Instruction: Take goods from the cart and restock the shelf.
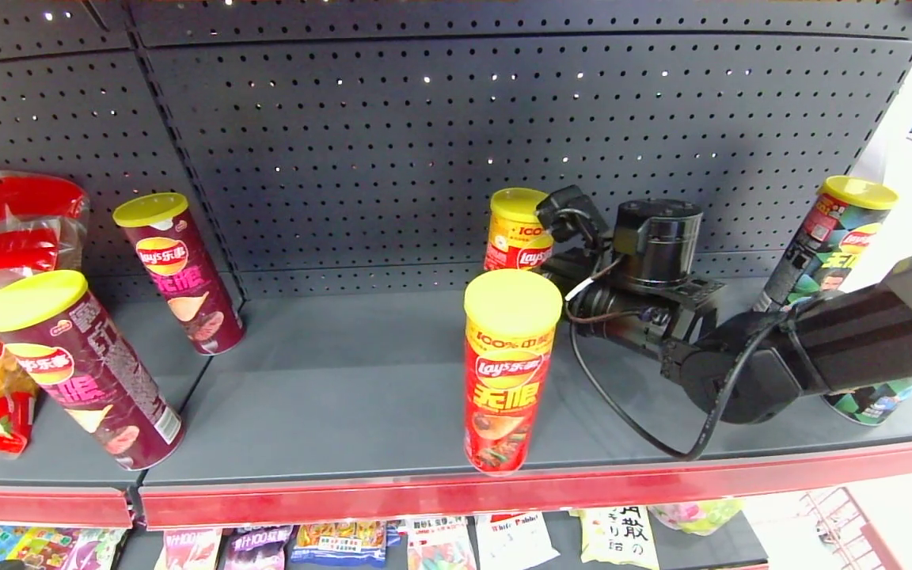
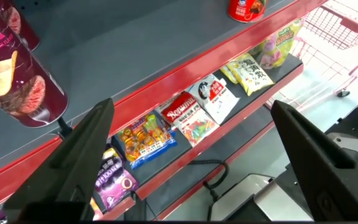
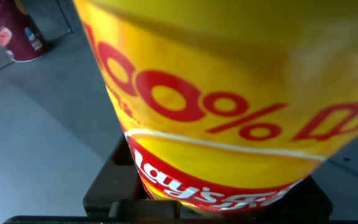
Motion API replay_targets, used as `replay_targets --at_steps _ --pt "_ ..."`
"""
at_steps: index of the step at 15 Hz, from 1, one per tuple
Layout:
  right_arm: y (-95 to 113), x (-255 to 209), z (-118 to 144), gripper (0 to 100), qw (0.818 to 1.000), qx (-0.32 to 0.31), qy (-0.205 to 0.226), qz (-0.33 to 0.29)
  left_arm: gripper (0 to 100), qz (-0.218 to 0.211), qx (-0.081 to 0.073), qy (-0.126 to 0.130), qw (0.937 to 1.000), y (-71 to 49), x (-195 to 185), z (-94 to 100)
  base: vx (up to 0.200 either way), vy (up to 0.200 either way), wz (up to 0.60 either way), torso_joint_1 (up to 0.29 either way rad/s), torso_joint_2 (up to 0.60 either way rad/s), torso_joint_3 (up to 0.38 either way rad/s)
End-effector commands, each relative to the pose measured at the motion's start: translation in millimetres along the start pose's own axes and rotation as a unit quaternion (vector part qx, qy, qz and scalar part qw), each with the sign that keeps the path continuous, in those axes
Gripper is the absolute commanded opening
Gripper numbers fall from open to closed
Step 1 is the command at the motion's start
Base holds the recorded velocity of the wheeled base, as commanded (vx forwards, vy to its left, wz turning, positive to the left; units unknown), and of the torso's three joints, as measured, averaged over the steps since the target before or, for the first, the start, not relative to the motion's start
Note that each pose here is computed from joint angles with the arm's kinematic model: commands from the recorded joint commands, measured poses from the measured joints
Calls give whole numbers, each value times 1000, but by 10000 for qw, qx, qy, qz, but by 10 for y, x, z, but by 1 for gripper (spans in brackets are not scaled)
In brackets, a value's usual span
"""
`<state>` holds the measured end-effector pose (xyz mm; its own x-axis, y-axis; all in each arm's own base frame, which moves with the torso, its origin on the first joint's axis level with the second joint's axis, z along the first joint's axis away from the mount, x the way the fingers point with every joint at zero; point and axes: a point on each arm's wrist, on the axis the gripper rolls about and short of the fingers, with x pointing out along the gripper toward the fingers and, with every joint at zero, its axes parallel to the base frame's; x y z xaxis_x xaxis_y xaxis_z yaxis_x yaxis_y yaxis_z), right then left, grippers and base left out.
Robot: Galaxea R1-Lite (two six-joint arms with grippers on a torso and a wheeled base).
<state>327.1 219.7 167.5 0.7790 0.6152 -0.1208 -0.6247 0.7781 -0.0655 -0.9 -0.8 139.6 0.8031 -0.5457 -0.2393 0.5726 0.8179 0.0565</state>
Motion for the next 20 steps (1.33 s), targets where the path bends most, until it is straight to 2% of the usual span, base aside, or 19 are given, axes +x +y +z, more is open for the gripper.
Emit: replay_targets --at_steps 1,6,20 --pt "9 13 -16 0 10000 -3 21 14 100 -1 -2 25 10000 -1 3 -21 0 0 0 0 0 0" --pt "-3 35 -57 0 9998 1 87 -158 100 31 -1 12 10000 -1 -4 -33 0 0 0 0 0 0" --pt "48 54 -33 0 9999 -3 37 -101 100 32 -1 -3 10000 -1 -7 -29 0 0 0 0 0 0"
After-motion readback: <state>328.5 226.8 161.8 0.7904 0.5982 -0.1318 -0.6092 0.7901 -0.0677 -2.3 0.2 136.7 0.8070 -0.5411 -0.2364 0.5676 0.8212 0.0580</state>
